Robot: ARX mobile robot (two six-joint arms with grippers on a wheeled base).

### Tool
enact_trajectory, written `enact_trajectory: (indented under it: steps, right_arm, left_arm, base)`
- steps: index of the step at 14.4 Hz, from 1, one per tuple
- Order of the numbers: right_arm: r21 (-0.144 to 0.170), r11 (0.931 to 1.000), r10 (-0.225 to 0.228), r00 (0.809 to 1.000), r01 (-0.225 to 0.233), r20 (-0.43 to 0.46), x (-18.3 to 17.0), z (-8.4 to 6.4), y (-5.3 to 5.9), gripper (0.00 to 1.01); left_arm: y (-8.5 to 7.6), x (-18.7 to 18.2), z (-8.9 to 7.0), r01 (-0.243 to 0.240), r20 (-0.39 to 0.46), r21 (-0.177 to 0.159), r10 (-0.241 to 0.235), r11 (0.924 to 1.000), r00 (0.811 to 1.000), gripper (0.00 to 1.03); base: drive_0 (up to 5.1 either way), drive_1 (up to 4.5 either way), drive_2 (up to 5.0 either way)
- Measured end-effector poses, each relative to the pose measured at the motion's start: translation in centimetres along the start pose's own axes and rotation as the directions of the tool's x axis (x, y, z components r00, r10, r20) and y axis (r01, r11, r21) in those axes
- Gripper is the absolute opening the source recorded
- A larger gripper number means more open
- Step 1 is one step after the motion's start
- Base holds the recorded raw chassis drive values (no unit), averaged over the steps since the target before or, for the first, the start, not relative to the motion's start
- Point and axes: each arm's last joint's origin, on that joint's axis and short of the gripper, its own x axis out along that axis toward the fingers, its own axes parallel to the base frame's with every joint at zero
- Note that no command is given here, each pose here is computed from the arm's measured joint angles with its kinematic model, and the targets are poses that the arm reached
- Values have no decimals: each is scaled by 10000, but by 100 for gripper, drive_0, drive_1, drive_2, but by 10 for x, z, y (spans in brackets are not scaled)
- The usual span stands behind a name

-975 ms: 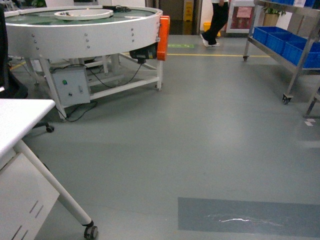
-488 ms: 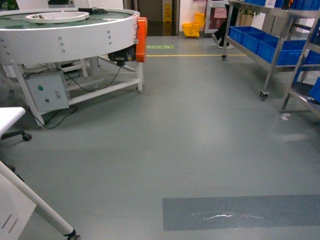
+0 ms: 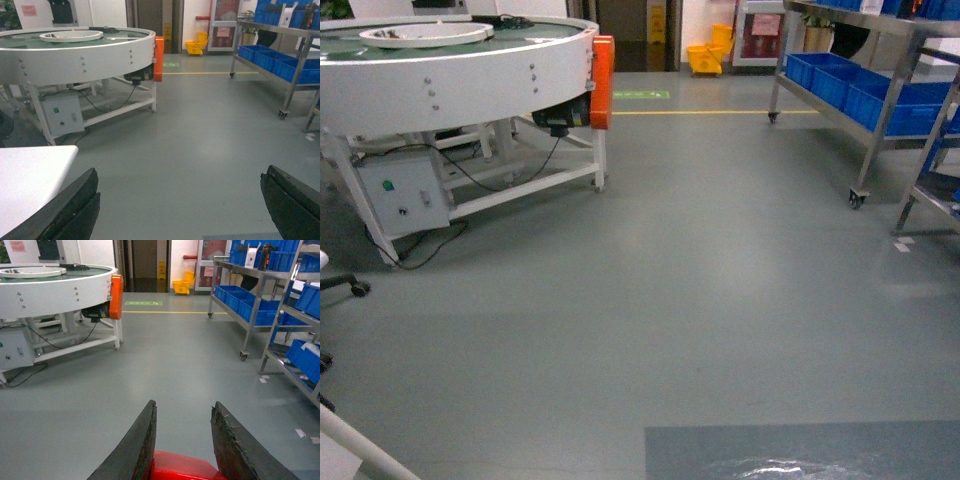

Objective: Pick red block from blue box to shelf

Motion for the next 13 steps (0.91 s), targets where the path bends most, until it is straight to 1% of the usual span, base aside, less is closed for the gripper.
enact_trajectory:
  steps: [13]
  right_arm:
    - [0, 10000, -4, 10000, 4, 15, 0, 0, 0, 28]
  left_arm:
    - [0, 0, 0, -4, 0, 0, 4, 10000, 10000, 98]
  base:
    - [-160, -160, -160]
